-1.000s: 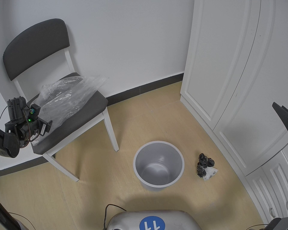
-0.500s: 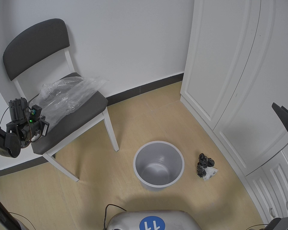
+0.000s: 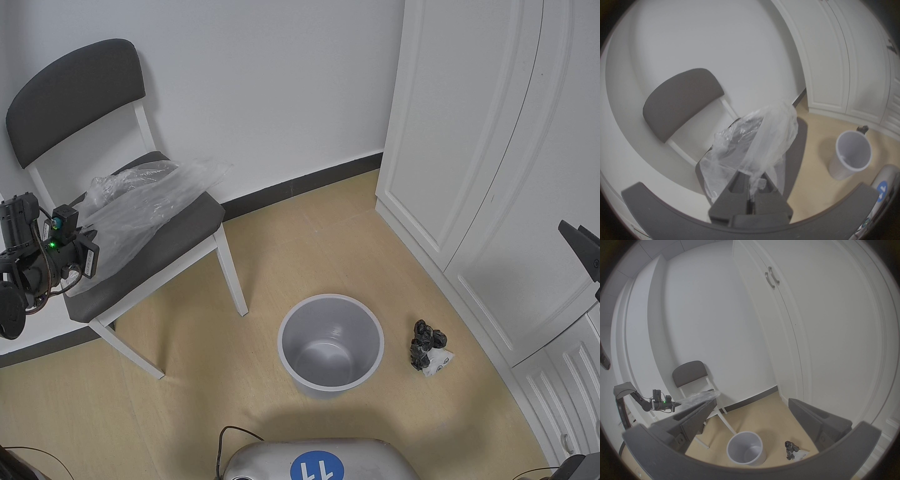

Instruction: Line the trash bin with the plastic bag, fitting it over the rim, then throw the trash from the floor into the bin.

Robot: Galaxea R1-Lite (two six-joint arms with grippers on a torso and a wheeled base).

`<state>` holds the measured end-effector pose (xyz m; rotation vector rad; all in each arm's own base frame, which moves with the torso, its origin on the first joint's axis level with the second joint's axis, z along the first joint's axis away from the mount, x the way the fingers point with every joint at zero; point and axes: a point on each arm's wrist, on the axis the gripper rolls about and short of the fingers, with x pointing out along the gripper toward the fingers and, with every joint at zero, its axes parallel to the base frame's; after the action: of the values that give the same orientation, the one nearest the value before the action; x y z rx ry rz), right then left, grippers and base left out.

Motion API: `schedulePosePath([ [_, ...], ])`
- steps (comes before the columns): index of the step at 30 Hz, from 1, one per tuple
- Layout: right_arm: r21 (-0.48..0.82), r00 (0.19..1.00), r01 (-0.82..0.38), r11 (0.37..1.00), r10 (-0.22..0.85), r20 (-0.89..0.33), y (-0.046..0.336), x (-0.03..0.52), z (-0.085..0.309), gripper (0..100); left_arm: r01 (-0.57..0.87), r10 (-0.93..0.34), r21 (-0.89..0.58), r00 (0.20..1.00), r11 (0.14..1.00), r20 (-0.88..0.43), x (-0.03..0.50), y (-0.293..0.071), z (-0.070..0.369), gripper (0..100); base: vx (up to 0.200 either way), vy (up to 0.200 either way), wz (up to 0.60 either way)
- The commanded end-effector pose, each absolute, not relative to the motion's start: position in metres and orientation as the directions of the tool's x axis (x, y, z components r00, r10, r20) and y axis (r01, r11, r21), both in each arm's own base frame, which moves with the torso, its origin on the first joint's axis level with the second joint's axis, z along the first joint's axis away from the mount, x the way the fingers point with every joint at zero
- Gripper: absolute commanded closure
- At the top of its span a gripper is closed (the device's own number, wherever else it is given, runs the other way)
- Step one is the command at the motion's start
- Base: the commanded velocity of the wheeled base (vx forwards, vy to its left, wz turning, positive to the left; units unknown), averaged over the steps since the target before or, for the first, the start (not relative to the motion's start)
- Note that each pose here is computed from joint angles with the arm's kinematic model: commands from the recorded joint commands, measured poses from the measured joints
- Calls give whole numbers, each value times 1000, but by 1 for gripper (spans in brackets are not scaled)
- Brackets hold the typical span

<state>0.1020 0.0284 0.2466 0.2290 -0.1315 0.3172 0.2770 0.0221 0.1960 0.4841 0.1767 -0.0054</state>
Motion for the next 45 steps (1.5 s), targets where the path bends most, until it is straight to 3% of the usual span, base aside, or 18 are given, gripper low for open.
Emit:
schedulePosePath([
  [1, 212, 938, -343, 915, 320, 136, 34, 109, 243, 0, 66, -43, 424, 997, 903, -63, 252, -1, 233, 100, 0, 0, 0],
  [11, 238, 944, -330, 913, 316, 96, 45, 116, 238, 0, 106, -64, 324, 988, 940, -137, 248, -6, 239, 100, 0, 0, 0],
  [22, 239, 942, -336, 911, 322, 95, 46, 114, 237, 0, 71, 26, 316, 956, 946, -293, 288, 19, 184, 100, 0, 0, 0],
  [34, 240, 938, -345, 907, 331, 101, 47, 112, 238, 0, -71, 123, 326, 983, 943, -139, 348, 49, 170, 100, 0, 0, 0],
  [43, 239, 937, -348, 906, 335, 95, 48, 113, 237, 0, -85, 123, 267, 984, 960, -128, 333, 53, 181, 100, 0, 0, 0],
  [44, 239, 936, -351, 905, 338, 95, 48, 112, 237, 0, -75, 115, 265, 984, 961, -137, 330, 53, 182, 0, 0, 0, 0],
  [45, 239, 936, -351, 905, 338, 95, 48, 112, 237, 0, -75, 115, 265, 984, 961, -137, 330, 53, 182, 0, 0, 0, 0],
])
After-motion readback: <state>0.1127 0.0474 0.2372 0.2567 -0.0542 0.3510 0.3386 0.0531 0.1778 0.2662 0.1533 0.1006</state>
